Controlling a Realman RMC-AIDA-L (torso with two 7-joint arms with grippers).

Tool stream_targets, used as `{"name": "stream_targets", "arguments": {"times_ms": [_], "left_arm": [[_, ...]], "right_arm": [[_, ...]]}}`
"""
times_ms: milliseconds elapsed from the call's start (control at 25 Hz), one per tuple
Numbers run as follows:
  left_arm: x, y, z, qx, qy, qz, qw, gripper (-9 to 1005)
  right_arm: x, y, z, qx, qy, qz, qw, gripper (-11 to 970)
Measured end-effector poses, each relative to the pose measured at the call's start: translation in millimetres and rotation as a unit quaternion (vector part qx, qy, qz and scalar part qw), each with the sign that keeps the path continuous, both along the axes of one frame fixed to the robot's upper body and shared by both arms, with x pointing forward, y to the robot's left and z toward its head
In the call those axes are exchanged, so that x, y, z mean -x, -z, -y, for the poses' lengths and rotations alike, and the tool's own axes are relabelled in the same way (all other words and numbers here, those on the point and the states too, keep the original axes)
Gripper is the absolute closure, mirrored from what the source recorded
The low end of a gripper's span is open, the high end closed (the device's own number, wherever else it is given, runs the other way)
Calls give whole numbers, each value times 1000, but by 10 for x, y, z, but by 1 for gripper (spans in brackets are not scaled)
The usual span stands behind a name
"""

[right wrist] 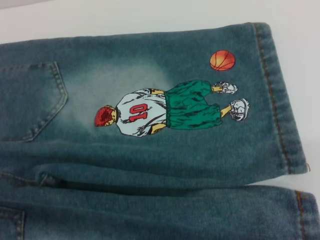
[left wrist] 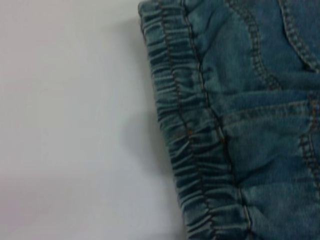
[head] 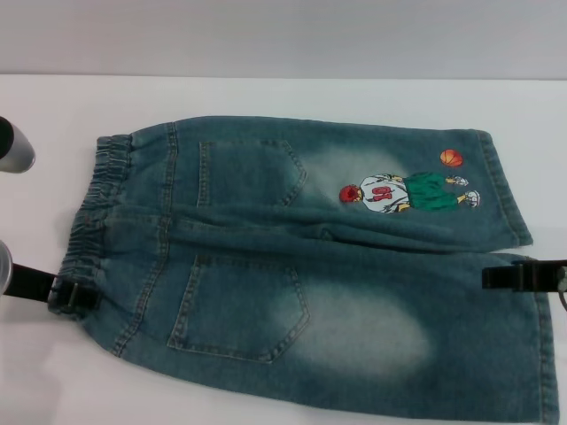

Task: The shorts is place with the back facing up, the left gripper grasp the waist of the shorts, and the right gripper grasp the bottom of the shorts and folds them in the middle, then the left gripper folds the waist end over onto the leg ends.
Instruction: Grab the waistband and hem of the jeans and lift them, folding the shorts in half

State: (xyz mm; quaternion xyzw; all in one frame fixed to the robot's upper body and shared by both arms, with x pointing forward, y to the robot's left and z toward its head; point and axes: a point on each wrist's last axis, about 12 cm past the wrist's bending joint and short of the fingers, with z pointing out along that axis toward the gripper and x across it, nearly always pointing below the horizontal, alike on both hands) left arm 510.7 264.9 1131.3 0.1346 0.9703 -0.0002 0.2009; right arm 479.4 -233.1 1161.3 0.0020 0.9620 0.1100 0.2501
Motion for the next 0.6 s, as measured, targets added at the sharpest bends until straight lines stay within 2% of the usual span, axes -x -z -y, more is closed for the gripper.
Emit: {"name": "stream_targets", "arguments": {"times_ms": [600], "left_arm": [[13,62,20,-4,5,-17,1000,213]], "right_arm": [[27,2,-43,8,-12,0,1000,352]]}}
